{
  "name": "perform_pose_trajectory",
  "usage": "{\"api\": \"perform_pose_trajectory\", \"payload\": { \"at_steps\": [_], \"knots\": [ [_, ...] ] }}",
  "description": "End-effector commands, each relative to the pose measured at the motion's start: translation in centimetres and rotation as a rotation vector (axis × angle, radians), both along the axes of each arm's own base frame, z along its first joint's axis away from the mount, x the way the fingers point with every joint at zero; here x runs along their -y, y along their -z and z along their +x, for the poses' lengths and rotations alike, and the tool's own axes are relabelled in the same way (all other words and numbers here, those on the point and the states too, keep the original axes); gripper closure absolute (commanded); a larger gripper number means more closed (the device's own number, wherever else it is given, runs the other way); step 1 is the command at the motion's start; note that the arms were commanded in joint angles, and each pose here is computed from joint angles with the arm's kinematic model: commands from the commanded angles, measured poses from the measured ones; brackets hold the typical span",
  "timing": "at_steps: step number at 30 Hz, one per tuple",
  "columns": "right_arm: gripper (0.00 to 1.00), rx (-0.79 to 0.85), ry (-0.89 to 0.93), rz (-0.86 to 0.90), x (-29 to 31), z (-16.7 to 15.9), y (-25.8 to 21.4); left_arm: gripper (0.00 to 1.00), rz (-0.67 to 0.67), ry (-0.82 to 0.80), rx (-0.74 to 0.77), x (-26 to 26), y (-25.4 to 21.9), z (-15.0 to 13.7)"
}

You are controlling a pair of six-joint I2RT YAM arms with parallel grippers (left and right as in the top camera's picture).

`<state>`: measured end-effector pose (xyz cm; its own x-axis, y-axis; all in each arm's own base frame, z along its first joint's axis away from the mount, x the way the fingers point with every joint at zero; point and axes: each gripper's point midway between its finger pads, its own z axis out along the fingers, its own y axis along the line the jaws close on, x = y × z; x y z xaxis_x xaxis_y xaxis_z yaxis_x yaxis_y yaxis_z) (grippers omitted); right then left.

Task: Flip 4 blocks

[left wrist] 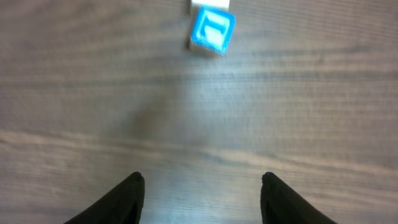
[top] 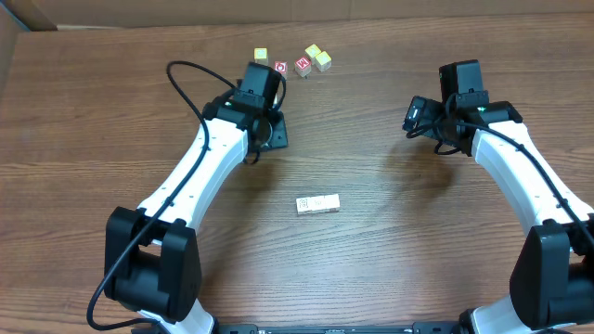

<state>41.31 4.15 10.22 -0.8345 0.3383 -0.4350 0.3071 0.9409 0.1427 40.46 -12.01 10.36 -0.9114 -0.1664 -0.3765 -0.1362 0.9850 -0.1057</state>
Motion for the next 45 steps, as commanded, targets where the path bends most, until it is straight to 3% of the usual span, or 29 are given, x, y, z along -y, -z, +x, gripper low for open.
{"api": "perform_pose_trajectory", "payload": {
  "at_steps": [1, 11, 26, 35, 38, 45],
  "knots": [
    [0.0, 0.02, 0.003, -0.008, 0.2, 0.3, -0.6, 0.5, 0.072, 0.012, 0.094, -0.7, -0.8, 2.3],
    [0.0, 0.019, 0.003, -0.008, 0.2, 0.3, -0.6, 0.45, 0.122, 0.153, 0.197, 0.2, 2.1, 7.0],
    [0.0, 0.019, 0.003, -0.008, 0.2, 0.3, -0.6, 0.45, 0.16, 0.217, 0.211, 0.5, 8.6, 10.2],
    [0.0, 0.019, 0.003, -0.008, 0.2, 0.3, -0.6, 0.65, 0.145, 0.22, 0.242, 0.9, 8.2, 10.9],
    [0.0, 0.02, 0.003, -0.008, 0.2, 0.3, -0.6, 0.78, 0.138, 0.22, 0.258, 1.0, 7.4, 11.2],
    [0.0, 0.019, 0.003, -0.008, 0.2, 0.3, -0.6, 0.81, 0.126, 0.218, 0.295, 1.1, 3.6, 10.8]
  ]
}}
